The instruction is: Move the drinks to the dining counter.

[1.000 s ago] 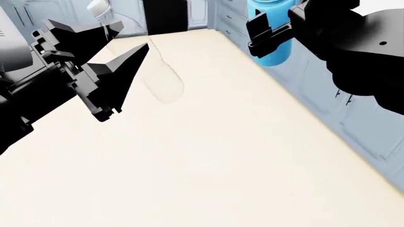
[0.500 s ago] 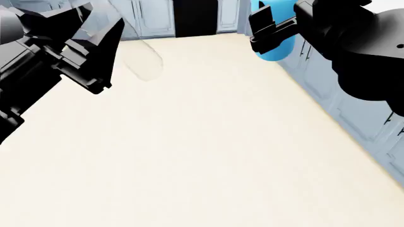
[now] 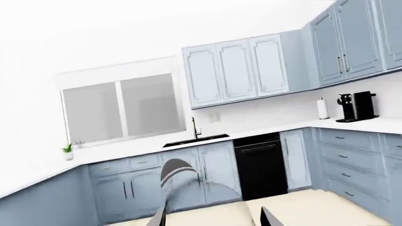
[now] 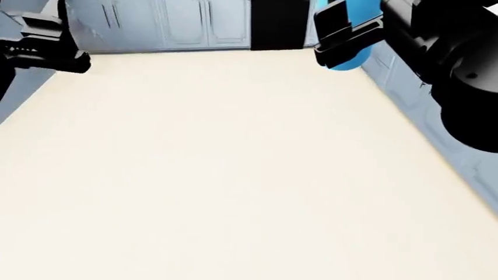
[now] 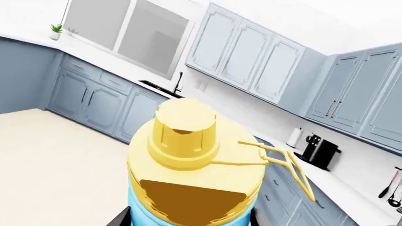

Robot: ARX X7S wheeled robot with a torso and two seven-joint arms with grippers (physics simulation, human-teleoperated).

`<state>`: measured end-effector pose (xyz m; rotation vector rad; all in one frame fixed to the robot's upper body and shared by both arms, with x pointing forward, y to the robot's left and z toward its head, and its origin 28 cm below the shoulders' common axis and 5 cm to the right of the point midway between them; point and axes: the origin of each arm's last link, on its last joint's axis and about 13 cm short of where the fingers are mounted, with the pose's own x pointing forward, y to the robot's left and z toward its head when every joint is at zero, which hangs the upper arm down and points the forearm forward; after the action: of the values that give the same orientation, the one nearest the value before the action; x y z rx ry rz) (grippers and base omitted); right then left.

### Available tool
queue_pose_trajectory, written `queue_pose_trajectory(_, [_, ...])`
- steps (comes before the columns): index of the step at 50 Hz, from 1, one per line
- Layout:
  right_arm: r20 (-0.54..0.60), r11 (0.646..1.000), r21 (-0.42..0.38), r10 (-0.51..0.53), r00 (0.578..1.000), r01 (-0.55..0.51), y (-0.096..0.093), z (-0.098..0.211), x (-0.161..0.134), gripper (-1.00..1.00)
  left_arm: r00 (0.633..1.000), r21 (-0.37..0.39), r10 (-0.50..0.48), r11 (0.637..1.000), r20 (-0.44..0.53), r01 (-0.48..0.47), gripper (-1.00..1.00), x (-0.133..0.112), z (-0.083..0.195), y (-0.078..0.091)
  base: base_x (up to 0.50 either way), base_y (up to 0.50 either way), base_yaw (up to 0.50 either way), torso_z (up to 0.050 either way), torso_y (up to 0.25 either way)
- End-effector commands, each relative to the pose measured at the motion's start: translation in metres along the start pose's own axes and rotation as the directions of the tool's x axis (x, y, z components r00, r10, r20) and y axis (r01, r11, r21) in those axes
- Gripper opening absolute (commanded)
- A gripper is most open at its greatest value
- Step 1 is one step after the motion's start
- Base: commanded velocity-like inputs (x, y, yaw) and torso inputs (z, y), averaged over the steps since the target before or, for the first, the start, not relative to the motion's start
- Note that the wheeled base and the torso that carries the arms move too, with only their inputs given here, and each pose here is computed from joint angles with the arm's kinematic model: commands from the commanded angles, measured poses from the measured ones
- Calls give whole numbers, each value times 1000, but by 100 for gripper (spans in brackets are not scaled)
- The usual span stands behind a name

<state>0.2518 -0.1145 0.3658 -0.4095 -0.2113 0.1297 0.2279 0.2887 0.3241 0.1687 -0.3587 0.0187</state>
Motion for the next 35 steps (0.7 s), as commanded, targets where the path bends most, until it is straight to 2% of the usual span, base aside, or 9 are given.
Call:
queue_pose_trajectory(1, [25,1000,-21,-23,999,23,-3,6,-7,-100,982,177,184,966,45,-189,-100,-4,12,1,36,499,387,0,0])
queue_pose_trajectory(6, [23,1000,-25,-13,1000,13,-2,6,-5,-100,985,264,165,949,54,-173,-100,-2,11,-2,29,499,389,0,2])
queue_pose_trajectory(7, [21,1000,-26,-12,1000,12,-1,5,-5,-100,983,299,173,936,66,-185,-100,-1,10,-3,22,500,387,0,0])
queue_pose_trajectory(11, [14,1000,-27,-6,1000,7,0,2,-3,-100,986,316,154,934,59,-165,-100,1,8,-5,16,500,389,3,3])
queue_pose_trajectory(35, [2,1000,-22,3,1000,-3,2,-2,1,-100,991,302,128,944,29,-131,-100,5,-3,-6,-18,499,390,0,2])
